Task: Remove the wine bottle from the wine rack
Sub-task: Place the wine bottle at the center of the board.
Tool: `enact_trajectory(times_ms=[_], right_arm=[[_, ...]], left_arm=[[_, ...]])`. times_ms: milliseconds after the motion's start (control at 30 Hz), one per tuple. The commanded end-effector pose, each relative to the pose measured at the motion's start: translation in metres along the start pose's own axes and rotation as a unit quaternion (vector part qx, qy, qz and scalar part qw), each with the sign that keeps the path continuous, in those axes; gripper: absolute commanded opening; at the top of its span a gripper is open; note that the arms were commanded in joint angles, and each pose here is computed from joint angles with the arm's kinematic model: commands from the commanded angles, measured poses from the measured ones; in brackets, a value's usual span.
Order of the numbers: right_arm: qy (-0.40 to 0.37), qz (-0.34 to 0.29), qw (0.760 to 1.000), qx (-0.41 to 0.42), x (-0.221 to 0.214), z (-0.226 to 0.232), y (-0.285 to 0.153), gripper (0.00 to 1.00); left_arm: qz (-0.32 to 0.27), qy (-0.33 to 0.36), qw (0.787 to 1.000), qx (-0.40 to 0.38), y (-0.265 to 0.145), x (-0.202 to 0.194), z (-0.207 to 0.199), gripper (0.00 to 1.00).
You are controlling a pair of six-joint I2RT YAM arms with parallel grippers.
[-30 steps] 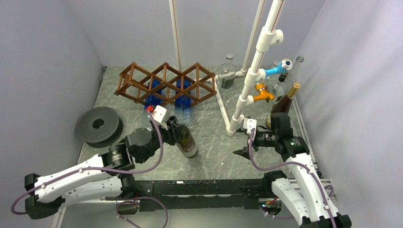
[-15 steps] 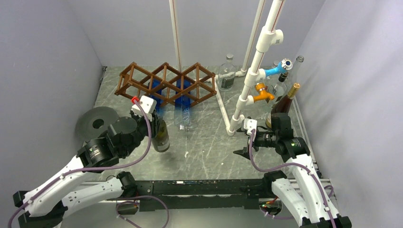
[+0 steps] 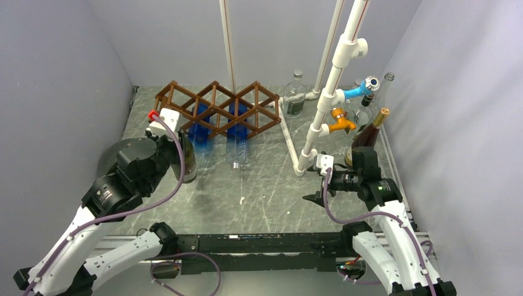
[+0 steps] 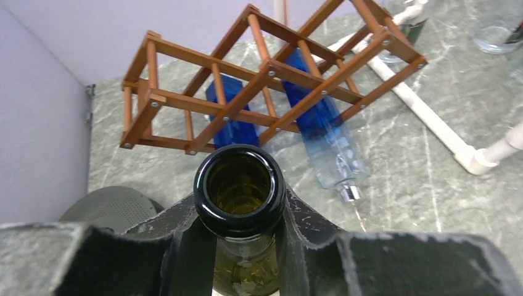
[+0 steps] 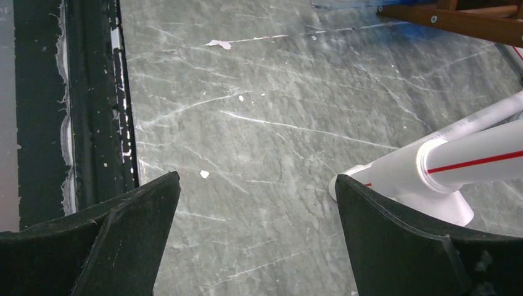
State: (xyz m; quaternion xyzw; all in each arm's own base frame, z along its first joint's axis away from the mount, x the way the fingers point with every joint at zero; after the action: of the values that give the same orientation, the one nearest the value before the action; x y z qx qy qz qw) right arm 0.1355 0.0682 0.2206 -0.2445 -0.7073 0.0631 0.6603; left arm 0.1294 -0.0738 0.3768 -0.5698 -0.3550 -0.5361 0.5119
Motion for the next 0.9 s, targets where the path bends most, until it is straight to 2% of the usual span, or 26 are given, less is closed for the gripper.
enact_trajectory(times_ms=[0,300,867], right_arm=[[-0.022,-0.013,1.000,-0.009,0.006,-0.003,-0.001,1.00],[-0.024,-0.016,1.000,-0.007,0.007,-0.002,-0.002,1.00],[-0.030,-0.023,0.999,0.000,0.008,0.001,-0.003,1.00]], left_arm=[[-0.074,-0.003,0.996,0.046,-0.002,0.034,0.017,0.00],[-0.093,-0.006,0.987,0.131,0.007,0.066,0.047,0.00],[-0.158,-0.039,0.939,0.304,0.051,0.105,0.114,0.00]])
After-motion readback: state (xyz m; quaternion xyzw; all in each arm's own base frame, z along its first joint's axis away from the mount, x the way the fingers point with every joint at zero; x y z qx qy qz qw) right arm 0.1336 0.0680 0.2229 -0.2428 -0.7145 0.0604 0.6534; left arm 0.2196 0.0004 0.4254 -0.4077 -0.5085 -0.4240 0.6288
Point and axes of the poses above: each gripper's point midway between its finger pads, its own y axis out along the fingers, its own z axis along the line the jaws close on, x = y × z, the point moved 10 cm from there along -y, back along the fingers, and after that the axes turned 1 degree about y, right-handed, at the moved point
